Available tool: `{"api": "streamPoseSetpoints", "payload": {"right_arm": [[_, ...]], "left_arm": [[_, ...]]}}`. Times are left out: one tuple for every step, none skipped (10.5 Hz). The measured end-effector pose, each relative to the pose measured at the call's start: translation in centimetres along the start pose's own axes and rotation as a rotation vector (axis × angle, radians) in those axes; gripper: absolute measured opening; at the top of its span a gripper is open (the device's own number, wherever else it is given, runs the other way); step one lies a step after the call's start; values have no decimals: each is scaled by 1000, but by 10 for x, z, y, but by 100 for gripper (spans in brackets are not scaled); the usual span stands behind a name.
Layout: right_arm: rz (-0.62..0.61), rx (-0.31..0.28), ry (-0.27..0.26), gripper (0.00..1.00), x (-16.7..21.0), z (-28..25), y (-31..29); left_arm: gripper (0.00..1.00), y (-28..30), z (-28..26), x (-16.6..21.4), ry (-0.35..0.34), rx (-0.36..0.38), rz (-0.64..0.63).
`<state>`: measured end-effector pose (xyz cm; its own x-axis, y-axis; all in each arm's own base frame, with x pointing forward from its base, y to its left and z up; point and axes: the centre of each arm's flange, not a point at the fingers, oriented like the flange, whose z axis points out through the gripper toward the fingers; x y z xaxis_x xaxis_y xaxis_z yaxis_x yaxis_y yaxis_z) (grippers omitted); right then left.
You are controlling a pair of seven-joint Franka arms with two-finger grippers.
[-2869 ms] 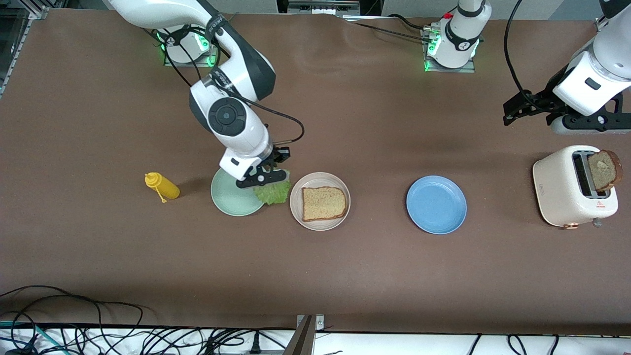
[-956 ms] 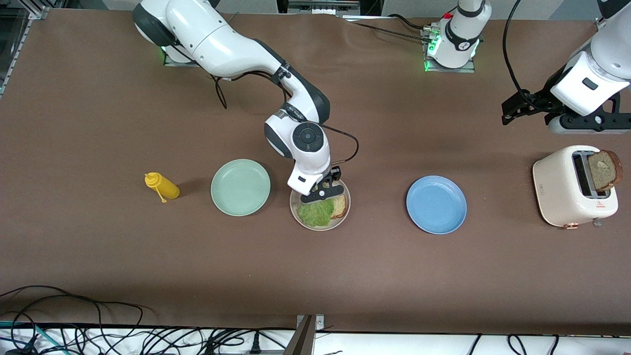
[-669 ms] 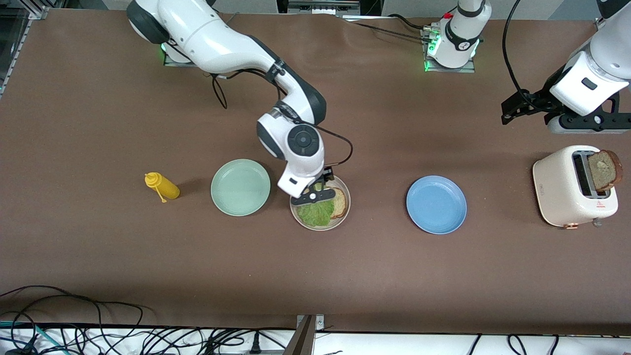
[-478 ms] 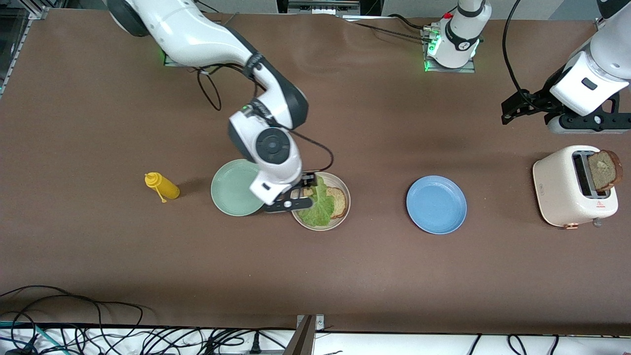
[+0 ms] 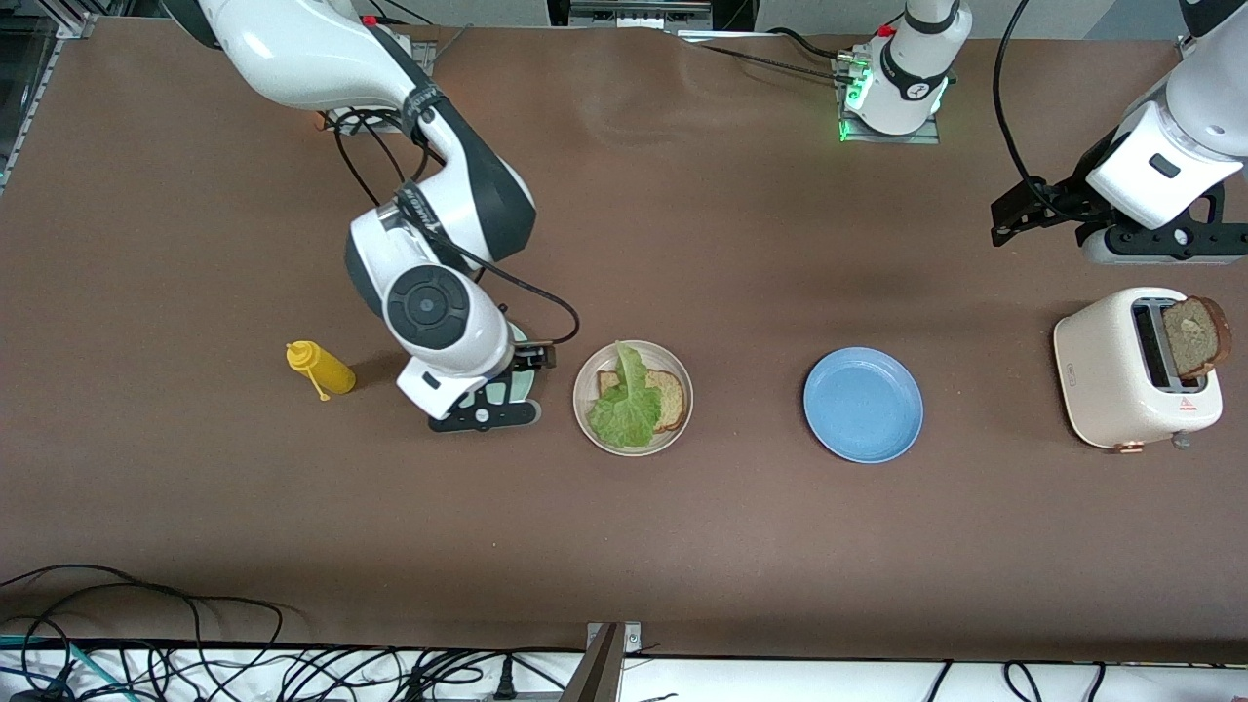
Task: Make sandwich on beige plate with both arms
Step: 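Open the right gripper and draw it back from the beige plate, then move the right gripper to the yellow mustard bottle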
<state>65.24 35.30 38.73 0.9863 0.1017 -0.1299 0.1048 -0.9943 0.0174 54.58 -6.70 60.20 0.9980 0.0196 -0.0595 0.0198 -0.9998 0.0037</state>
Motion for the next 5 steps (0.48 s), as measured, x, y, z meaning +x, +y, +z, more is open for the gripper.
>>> {"api": "streamPoseSetpoints", "payload": {"right_arm": [[-15,-10,-11,100,1,-8,16],[-26,-28,-37,100,2,-14,38],[-25,-40,-67,100,3,-19,63],[-23,-42,-85,100,4,-27,89],[-25,-39,-92,100,3,-38,114]], "left_arm": [[100,0,0,0,-1,0,0],[100,0,0,0,-2,0,1],[100,0,0,0,-2,0,1],[100,0,0,0,-3,0,1],[100,0,0,0,-3,0,1]]}}
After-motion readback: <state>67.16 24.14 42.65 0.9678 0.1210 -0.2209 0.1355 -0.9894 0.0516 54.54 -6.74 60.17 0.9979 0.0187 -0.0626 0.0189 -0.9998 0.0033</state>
